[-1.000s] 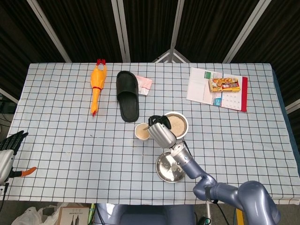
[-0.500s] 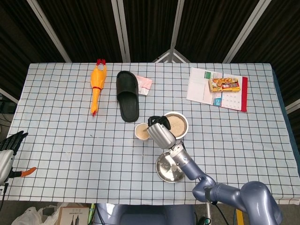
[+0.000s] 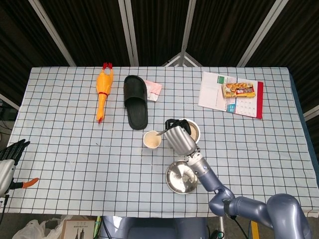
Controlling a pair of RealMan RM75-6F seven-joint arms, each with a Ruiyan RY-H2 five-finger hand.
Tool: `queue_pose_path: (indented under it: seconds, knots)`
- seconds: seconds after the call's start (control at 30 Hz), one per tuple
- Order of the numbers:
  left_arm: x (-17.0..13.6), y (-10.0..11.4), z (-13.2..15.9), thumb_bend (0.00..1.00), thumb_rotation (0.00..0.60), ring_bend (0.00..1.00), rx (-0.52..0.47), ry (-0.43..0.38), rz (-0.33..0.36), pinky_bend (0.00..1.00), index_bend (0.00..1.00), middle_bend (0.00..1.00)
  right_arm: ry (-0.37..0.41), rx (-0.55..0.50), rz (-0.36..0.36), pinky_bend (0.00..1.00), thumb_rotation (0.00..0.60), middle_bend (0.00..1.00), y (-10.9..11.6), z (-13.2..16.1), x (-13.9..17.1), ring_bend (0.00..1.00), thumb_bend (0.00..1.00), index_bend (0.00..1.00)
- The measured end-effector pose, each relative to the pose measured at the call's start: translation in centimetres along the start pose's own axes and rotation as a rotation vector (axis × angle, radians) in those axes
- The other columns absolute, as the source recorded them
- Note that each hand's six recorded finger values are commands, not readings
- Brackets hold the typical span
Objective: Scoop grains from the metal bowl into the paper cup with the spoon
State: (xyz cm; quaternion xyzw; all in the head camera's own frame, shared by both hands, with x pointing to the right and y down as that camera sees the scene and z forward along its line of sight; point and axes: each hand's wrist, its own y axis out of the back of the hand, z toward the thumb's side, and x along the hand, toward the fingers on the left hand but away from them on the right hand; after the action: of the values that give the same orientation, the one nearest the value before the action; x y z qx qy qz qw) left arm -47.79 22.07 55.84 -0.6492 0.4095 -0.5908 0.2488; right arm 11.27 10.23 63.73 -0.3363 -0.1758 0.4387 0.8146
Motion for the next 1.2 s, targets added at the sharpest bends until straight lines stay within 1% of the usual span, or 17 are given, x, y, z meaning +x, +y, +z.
queue_pose_path:
  seconds: [0.13, 0.23, 0.3, 0.43, 0.63, 0.87, 1.0, 1.2]
  knots:
    - [0.0, 0.0, 0.0, 0.0, 0.6, 0.0, 0.004, 0.001, 0.0, 0.0, 0.0, 0.0, -0.052, -0.051, 0.026, 1.0, 0.6, 0.86, -0.5, -2.0, 0.7, 1.0, 0.6, 0.64]
    - [-0.1, 0.0, 0.0, 0.0, 0.6, 0.0, 0.006, 0.001, 0.003, 0.0, 0.0, 0.0, -0.091, -0.093, 0.058, 1.0, 0.6, 0.86, -1.1, -3.6, 1.8, 1.0, 0.6, 0.64]
    - [-0.1, 0.0, 0.0, 0.0, 0.6, 0.0, 0.008, 0.0, 0.005, 0.0, 0.0, 0.0, -0.106, -0.112, 0.082, 1.0, 0.6, 0.86, -1.7, -4.4, 2.8, 1.0, 0.6, 0.64]
    - [-0.1, 0.0, 0.1, 0.0, 0.6, 0.0, 0.019, -0.002, 0.007, 0.0, 0.0, 0.0, -0.104, -0.137, 0.117, 1.0, 0.6, 0.86, -2.6, -4.9, 4.9, 1.0, 0.6, 0.64]
    - [-0.2, -0.1, 0.2, 0.0, 0.6, 0.0, 0.04, -0.001, 0.017, 0.0, 0.0, 0.0, -0.067, -0.203, 0.173, 1.0, 0.6, 0.86, -3.2, -3.9, 8.9, 1.0, 0.6, 0.64]
    - [-0.3, -0.1, 0.1, 0.0, 0.6, 0.0, 0.051, 0.001, 0.032, 0.0, 0.0, 0.0, -0.012, -0.278, 0.228, 1.0, 0.6, 0.86, -2.6, -0.9, 12.4, 1.0, 0.6, 0.64]
    - [-0.4, 0.0, 0.0, 0.0, 0.6, 0.0, 0.052, 0.004, 0.039, 0.0, 0.0, 0.0, 0.006, -0.303, 0.246, 1.0, 0.6, 0.86, -2.1, 0.5, 13.7, 1.0, 0.6, 0.64]
    - [-0.4, 0.1, -0.1, 0.0, 0.6, 0.0, 0.048, 0.009, 0.047, 0.0, 0.0, 0.0, 0.011, -0.32, 0.267, 1.0, 0.6, 0.86, -1.7, 1.6, 14.6, 1.0, 0.6, 0.64]
